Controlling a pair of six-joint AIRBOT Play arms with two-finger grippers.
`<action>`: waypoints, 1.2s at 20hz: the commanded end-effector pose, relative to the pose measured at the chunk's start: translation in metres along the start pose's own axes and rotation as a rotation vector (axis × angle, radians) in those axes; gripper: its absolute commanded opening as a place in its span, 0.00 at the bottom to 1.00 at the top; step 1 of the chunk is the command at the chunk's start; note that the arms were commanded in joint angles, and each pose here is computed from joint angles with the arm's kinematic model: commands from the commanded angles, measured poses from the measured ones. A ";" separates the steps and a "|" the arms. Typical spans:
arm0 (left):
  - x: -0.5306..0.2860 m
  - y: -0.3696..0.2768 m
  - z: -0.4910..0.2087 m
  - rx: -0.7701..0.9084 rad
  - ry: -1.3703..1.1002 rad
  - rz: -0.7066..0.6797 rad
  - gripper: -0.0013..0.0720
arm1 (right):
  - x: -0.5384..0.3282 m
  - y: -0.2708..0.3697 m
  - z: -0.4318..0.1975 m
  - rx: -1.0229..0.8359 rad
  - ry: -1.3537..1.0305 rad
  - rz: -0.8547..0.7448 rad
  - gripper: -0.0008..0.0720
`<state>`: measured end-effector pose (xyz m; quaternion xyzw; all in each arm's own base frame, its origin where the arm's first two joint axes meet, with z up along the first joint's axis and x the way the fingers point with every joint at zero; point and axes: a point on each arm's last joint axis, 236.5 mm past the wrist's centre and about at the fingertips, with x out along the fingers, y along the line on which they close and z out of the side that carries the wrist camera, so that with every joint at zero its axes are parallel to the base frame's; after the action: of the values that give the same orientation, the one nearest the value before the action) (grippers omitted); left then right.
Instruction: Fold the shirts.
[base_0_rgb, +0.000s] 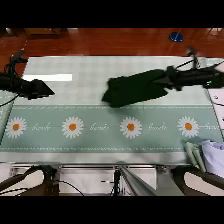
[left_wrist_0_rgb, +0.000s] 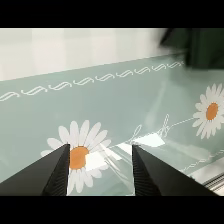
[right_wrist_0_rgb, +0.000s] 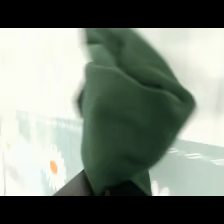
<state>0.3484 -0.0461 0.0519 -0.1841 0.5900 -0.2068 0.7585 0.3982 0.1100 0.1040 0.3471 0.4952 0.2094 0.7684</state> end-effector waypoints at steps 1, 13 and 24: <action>0.003 0.001 0.000 -0.022 0.004 -0.002 0.67 | -0.108 0.007 0.007 0.047 -0.171 -0.159 0.05; 0.031 -0.023 -0.005 0.092 0.071 -0.027 0.67 | -0.331 -0.103 -0.113 0.469 -0.349 -0.875 0.05; 0.056 -0.004 0.005 0.065 0.077 -0.018 0.67 | -0.328 -0.160 -0.202 0.654 -0.165 -1.083 0.05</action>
<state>0.3606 -0.0801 0.0197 -0.1551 0.6066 -0.2419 0.7413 0.1171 -0.1782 0.1725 0.2554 0.4968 -0.3936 0.7301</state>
